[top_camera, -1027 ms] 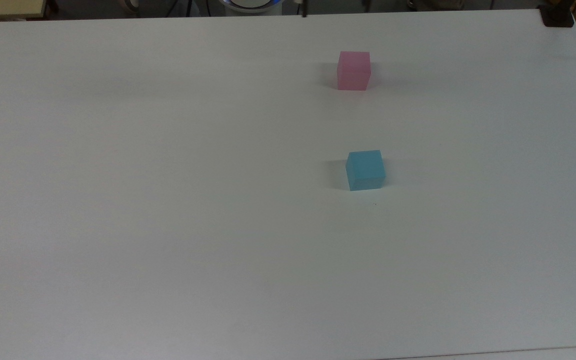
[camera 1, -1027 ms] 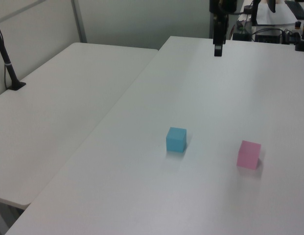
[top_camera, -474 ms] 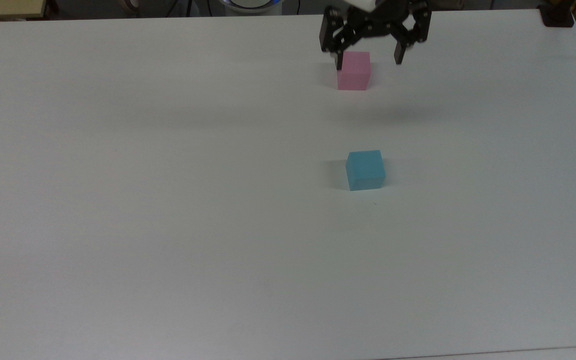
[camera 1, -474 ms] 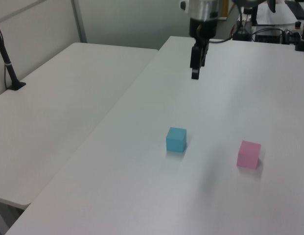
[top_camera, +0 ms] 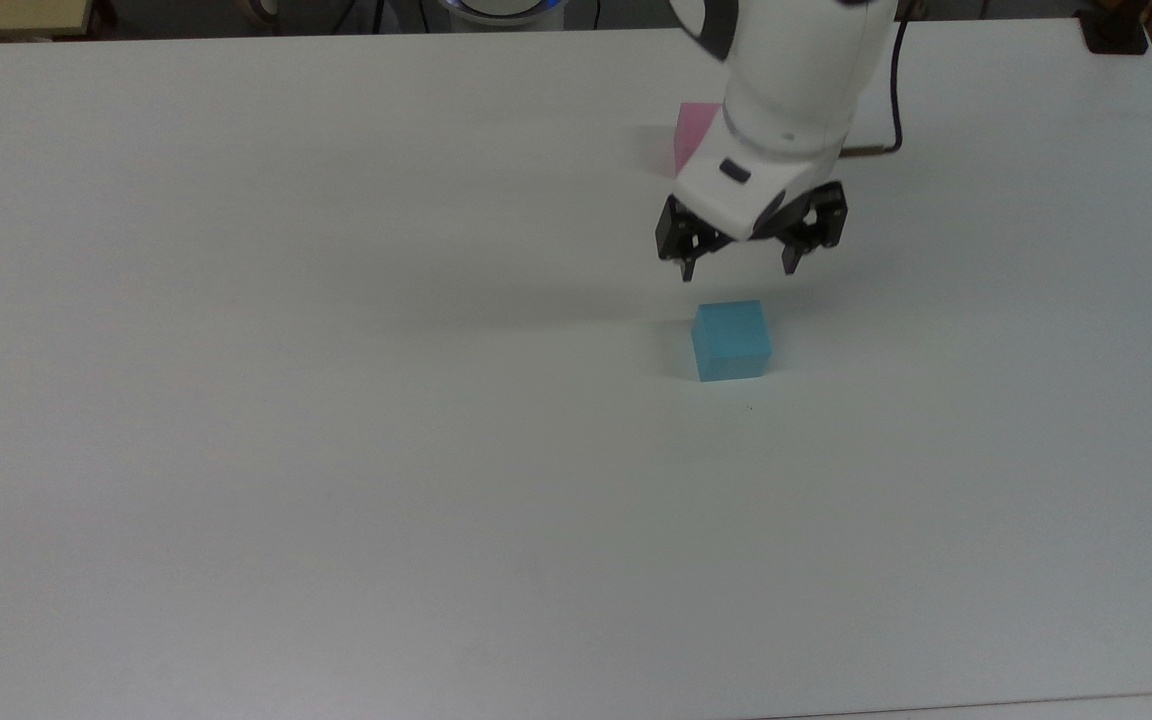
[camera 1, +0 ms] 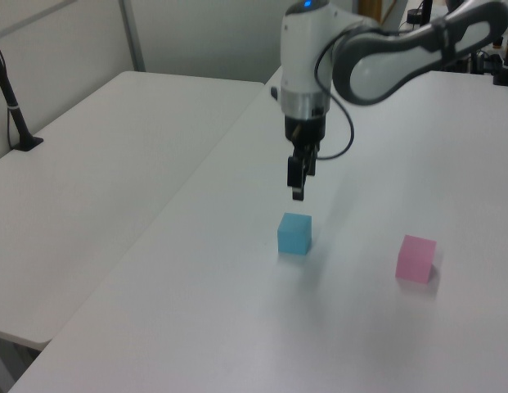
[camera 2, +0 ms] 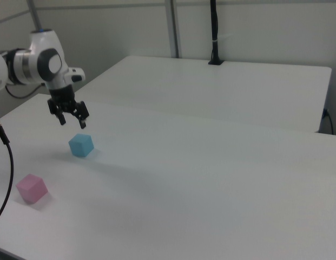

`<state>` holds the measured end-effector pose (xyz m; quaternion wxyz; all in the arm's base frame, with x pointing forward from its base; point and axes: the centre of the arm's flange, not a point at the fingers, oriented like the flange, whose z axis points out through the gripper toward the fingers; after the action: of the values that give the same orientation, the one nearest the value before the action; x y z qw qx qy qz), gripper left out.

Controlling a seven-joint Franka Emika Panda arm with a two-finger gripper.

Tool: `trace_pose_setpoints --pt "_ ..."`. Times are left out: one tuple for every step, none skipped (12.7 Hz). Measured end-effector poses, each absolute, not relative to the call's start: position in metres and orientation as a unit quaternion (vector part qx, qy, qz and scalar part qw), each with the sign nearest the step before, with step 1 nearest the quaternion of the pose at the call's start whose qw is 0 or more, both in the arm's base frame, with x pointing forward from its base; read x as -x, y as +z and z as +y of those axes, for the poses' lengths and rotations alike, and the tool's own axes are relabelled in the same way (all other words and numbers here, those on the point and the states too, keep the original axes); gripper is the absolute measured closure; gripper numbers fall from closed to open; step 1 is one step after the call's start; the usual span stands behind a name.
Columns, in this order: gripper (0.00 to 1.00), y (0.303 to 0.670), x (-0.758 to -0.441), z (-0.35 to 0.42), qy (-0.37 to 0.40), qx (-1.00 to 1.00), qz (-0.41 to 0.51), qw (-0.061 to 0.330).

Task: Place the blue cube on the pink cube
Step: 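Move the open gripper over the light-blue cube and lower it, then close the gripper on the light-blue cube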

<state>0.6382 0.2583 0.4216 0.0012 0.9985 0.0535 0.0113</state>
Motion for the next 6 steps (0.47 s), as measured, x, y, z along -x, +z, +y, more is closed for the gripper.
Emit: trace_pose_setpoints --pt "0.00 0.401 -0.640 0.262 0.009 -0.998 0.056 0.007" --pt "0.00 0.386 -0.640 0.265 0.008 -0.998 0.056 0.009" --pt "0.00 0.376 -0.640 0.266 0.008 -0.998 0.057 0.009" --pt "0.00 0.371 -0.641 0.266 0.007 -0.998 0.057 0.009" --pt "0.00 0.366 -0.641 0.267 0.007 -0.998 0.057 0.009" --pt "0.00 0.358 -0.643 0.267 0.005 -0.998 0.056 0.009"
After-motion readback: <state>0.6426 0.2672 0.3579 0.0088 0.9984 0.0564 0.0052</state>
